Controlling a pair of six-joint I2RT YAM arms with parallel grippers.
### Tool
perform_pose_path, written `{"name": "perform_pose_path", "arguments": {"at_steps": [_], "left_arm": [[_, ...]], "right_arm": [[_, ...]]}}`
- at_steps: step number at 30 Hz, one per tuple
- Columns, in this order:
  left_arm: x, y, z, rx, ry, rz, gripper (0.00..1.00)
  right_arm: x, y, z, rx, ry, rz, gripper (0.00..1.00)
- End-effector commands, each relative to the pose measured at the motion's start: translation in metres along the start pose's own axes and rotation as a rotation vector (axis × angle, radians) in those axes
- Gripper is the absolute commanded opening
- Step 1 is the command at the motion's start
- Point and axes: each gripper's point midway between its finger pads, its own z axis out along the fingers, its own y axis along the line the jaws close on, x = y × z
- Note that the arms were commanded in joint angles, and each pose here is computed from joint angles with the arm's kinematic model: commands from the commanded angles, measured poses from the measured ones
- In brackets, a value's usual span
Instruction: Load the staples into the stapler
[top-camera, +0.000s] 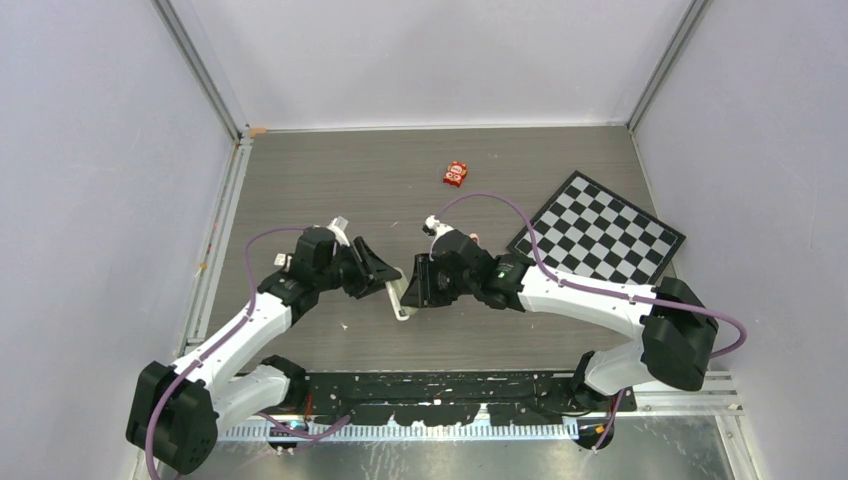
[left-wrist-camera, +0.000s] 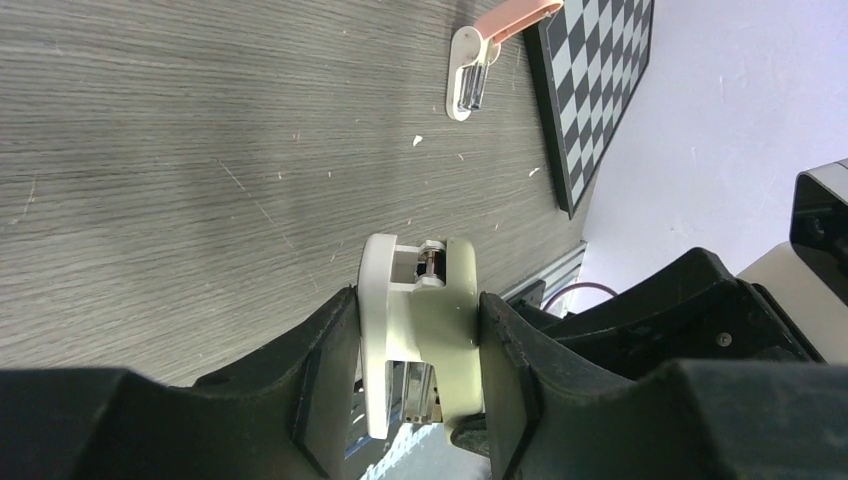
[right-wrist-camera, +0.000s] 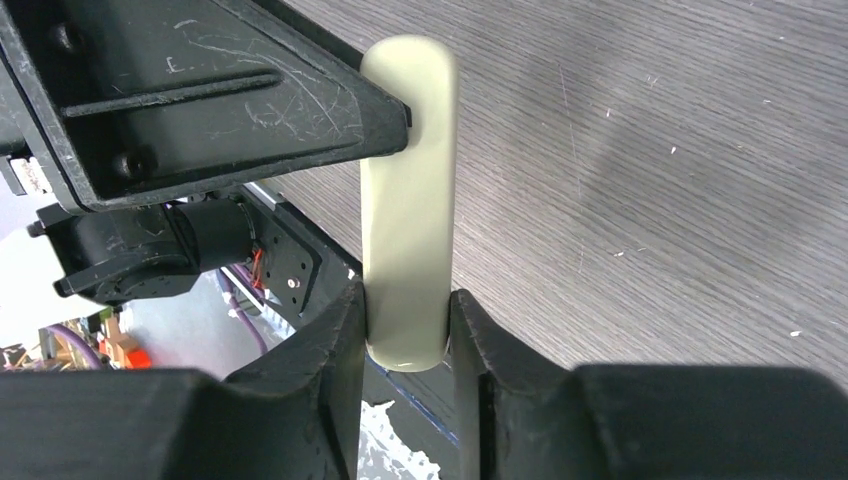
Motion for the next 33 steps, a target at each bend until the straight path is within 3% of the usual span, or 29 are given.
{"name": "perform_pose_path", "arguments": {"at_steps": [1, 3, 8, 10, 15, 20, 27, 33], "left_arm": [[-0.013, -0.044, -0.007, 0.133, -0.025, 0.062, 0.24], [-0.015, -0.050, -0.008, 0.150, -0.024, 0.071, 0.33], [-0.015, -0.063, -0.013, 0.199, -0.018, 0.145, 0.68], [-0.015, -0.063, -0.016, 0.200, -0.023, 0.178, 0.74], [-0.010, -0.058, -0.017, 0.205, -0.015, 0.222, 0.69], [-0.003, -0.065, -0.015, 0.252, 0.015, 0.247, 0.57], [0.005, -0.073, -0.011, 0.284, 0.034, 0.315, 0.50], [0.009, -0.058, -0.001, 0.217, 0.037, 0.378, 0.43]], "right_arm": [[-0.013, 0.011, -0.007, -0.016, -0.053, -0.005, 0.30], [-0.016, 0.011, -0.010, -0.014, -0.068, -0.007, 0.26], [-0.034, 0.008, -0.026, 0.009, -0.174, 0.017, 0.22], [-0.042, 0.008, -0.036, 0.012, -0.220, 0.024, 0.22], [-0.058, 0.007, -0.058, 0.017, -0.312, 0.040, 0.22], [-0.065, 0.005, -0.071, 0.023, -0.360, 0.050, 0.22], [-0.069, 0.004, -0.074, 0.036, -0.377, 0.051, 0.22], [-0.070, -0.002, -0.069, 0.061, -0.387, 0.058, 0.21]]}}
